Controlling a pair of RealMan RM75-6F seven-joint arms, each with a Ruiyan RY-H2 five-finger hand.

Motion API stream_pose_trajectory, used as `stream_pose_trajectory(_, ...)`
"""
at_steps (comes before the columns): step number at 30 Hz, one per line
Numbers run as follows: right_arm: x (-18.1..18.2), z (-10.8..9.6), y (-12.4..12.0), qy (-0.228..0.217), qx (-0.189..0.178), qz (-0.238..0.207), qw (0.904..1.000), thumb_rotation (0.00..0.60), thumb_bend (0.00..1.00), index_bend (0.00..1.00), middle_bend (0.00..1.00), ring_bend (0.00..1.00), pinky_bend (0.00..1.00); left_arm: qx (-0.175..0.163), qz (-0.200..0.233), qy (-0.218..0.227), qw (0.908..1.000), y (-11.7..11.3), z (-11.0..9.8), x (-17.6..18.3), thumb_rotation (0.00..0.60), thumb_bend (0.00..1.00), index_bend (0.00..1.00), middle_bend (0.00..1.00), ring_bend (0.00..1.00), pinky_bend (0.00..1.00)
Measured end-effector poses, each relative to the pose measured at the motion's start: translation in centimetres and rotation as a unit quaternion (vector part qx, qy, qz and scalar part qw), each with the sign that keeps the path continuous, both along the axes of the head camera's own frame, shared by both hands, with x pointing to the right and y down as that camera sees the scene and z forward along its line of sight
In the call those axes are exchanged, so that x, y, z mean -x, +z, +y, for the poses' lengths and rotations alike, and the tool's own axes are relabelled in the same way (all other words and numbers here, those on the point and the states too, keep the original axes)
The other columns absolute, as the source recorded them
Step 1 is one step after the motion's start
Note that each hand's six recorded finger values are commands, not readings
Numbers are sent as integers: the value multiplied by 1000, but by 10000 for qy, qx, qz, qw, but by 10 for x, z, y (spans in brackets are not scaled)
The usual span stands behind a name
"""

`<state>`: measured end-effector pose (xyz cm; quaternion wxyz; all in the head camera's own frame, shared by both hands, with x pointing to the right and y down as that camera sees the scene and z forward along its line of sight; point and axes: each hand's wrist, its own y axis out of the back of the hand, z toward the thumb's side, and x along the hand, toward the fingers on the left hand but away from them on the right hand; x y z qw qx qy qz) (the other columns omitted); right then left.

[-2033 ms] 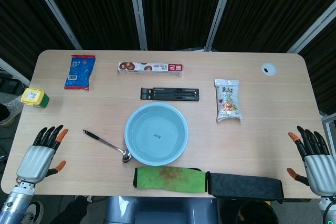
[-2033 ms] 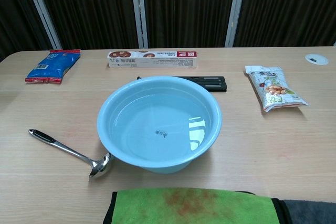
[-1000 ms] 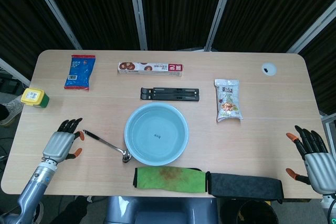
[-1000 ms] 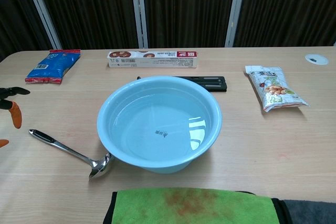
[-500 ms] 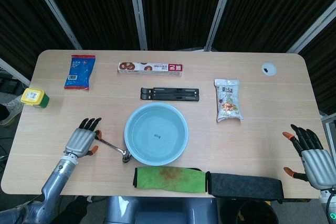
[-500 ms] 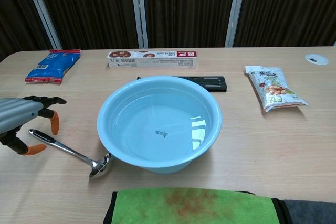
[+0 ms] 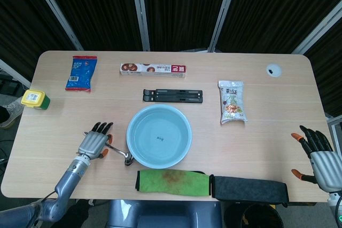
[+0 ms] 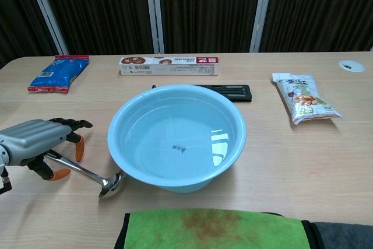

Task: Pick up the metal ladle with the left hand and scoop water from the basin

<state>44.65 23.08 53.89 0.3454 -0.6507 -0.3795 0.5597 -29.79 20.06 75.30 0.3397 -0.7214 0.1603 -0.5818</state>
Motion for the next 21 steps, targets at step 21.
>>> stream_pose_trajectory(21, -3, -1, -3, 45, -46, 13, 10000, 600, 0, 135, 0, 0, 0, -275, -197, 305, 9990, 10, 3, -3, 600, 413, 538, 0, 0, 0)
